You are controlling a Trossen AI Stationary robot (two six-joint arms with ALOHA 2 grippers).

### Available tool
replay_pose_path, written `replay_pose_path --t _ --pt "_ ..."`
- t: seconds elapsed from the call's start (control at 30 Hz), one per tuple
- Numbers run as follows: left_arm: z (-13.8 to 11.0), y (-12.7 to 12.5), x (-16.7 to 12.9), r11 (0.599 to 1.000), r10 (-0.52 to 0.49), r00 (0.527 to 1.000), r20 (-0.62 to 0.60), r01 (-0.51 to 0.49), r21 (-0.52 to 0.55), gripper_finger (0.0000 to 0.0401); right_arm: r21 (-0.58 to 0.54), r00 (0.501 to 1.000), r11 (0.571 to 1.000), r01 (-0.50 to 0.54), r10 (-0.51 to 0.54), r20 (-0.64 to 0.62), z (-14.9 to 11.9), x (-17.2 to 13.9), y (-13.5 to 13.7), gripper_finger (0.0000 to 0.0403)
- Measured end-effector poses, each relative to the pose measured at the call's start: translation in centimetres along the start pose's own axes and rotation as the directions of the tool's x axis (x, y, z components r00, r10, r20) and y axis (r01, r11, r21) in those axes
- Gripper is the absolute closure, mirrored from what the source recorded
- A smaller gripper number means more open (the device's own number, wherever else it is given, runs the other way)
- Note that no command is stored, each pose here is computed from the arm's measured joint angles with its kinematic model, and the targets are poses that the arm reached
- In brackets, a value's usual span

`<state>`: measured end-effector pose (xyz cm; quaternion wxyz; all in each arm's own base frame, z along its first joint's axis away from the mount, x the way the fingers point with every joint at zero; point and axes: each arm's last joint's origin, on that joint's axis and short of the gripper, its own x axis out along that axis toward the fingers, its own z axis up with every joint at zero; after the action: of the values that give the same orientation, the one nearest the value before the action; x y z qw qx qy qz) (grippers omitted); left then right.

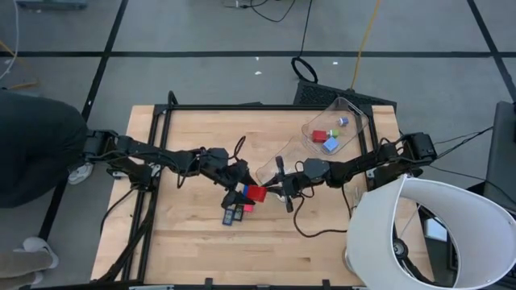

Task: Pick & Place Office items
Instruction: Put the red charger adapter into the right transparent bin

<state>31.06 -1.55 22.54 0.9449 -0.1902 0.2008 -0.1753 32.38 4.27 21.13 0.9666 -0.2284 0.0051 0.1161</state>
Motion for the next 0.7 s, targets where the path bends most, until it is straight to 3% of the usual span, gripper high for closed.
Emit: replay_pose_path --t 0.53,0.7 --pt "0.32 -0.37 0.13 0.999 0.038 0.998 0.048 -0.038 0.006 0.0071 0.007 1.000 1.000 -0.002 0.002 -0.005 -0.01 0.09 -0.01 0.0402" --pt "0.31 -0.40 0.14 0.999 0.036 0.998 0.048 -0.037 0.019 0.0098 0.007 1.000 1.000 -0.003 0.003 -0.004 0.00 0.09 -0.01 0.0402"
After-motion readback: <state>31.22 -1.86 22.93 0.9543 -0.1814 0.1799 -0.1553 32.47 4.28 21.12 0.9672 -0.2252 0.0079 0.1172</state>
